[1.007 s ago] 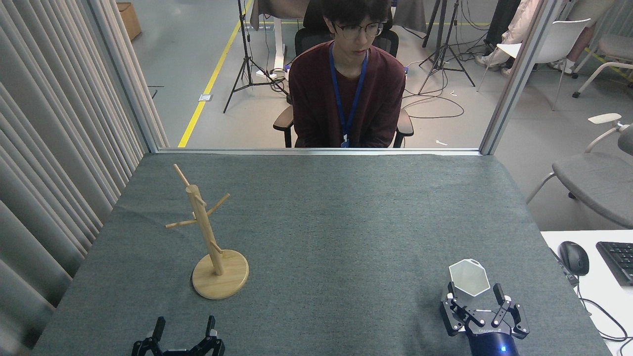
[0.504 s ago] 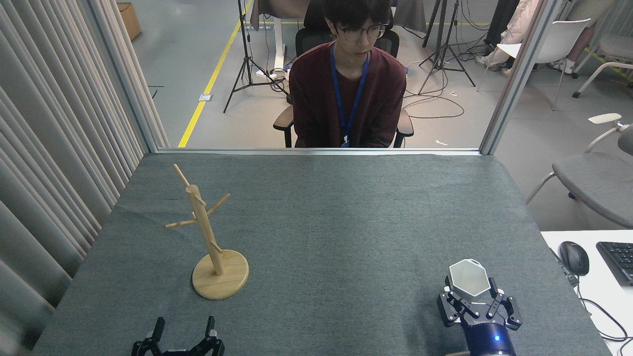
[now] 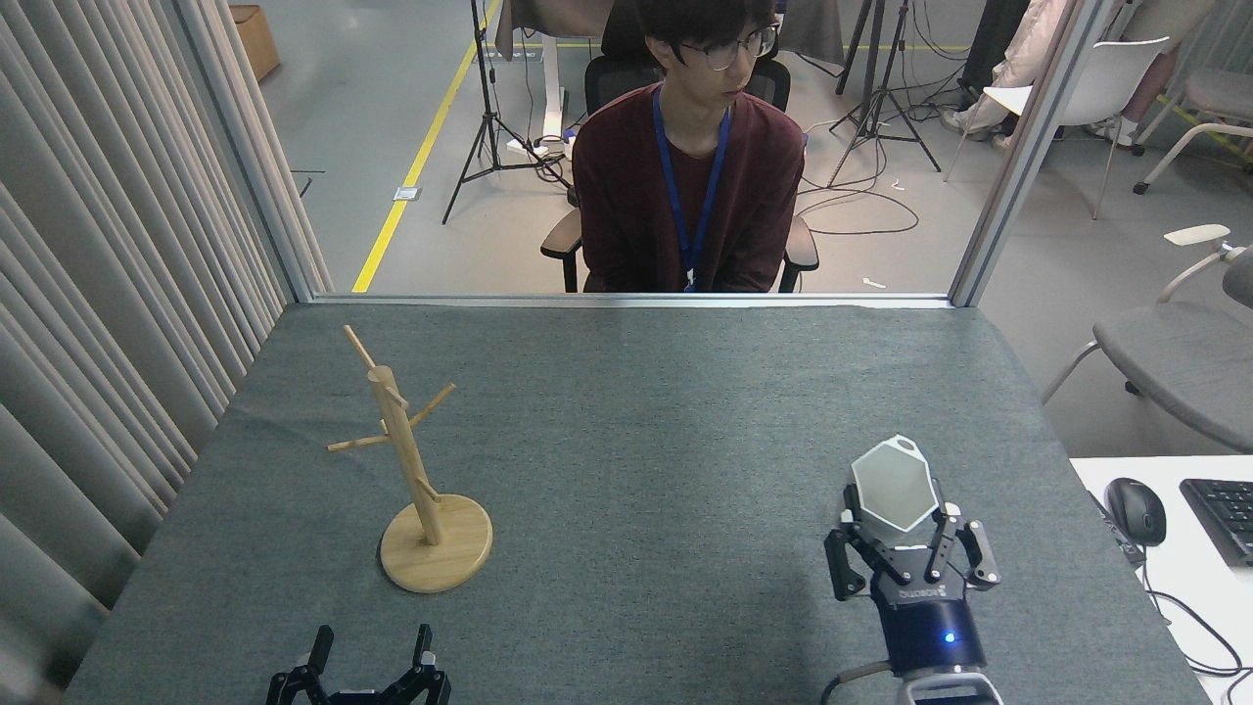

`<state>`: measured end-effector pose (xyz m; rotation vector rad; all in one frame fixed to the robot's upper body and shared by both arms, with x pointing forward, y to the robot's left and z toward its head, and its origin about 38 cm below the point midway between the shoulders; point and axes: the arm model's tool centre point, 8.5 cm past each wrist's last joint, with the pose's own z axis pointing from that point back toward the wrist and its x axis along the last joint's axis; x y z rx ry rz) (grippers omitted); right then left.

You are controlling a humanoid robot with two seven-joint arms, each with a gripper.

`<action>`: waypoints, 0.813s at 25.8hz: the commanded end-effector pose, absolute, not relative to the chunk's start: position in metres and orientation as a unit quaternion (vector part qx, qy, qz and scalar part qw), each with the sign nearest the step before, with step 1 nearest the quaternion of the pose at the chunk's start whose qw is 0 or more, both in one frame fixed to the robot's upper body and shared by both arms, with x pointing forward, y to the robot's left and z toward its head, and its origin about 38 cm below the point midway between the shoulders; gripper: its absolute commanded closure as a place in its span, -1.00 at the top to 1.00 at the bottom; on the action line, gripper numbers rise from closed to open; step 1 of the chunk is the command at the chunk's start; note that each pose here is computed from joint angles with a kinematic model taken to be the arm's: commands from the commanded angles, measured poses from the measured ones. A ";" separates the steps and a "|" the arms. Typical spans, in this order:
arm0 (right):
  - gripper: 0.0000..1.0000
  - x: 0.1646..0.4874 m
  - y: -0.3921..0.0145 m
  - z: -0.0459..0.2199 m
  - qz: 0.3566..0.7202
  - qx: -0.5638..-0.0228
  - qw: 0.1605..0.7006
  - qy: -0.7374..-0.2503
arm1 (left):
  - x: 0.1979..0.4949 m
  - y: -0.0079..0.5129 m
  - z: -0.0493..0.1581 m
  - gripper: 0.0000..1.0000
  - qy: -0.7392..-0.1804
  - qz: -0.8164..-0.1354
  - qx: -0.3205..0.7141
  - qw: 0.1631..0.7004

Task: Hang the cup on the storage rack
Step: 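Lift the white cup and carry it toward the wooden stand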

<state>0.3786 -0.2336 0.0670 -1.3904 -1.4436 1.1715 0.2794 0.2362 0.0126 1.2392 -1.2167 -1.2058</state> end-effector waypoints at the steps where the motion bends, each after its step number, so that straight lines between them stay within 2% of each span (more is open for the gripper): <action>1: 0.12 0.369 -0.154 0.097 0.471 -0.525 0.332 -0.625 | 0.279 0.234 0.011 1.00 -0.501 -0.500 0.508 0.491; 5: 0.13 0.344 -0.052 0.108 0.511 -0.489 0.255 -0.659 | 0.279 0.235 0.013 1.00 -0.502 -0.499 0.510 0.489; 9: 0.14 0.324 0.013 0.122 0.530 -0.453 0.198 -0.690 | 0.279 0.235 0.013 1.00 -0.502 -0.500 0.510 0.488; 14: 0.16 0.310 0.043 0.131 0.532 -0.429 0.162 -0.712 | 0.278 0.235 0.013 1.00 -0.502 -0.499 0.510 0.489; 18: 0.16 0.305 0.044 0.128 0.534 -0.425 0.167 -0.712 | 0.280 0.234 0.013 1.00 -0.502 -0.498 0.511 0.489; 21: 0.17 0.288 0.049 0.113 0.546 -0.406 0.178 -0.711 | 0.281 0.232 0.017 1.00 -0.505 -0.493 0.514 0.487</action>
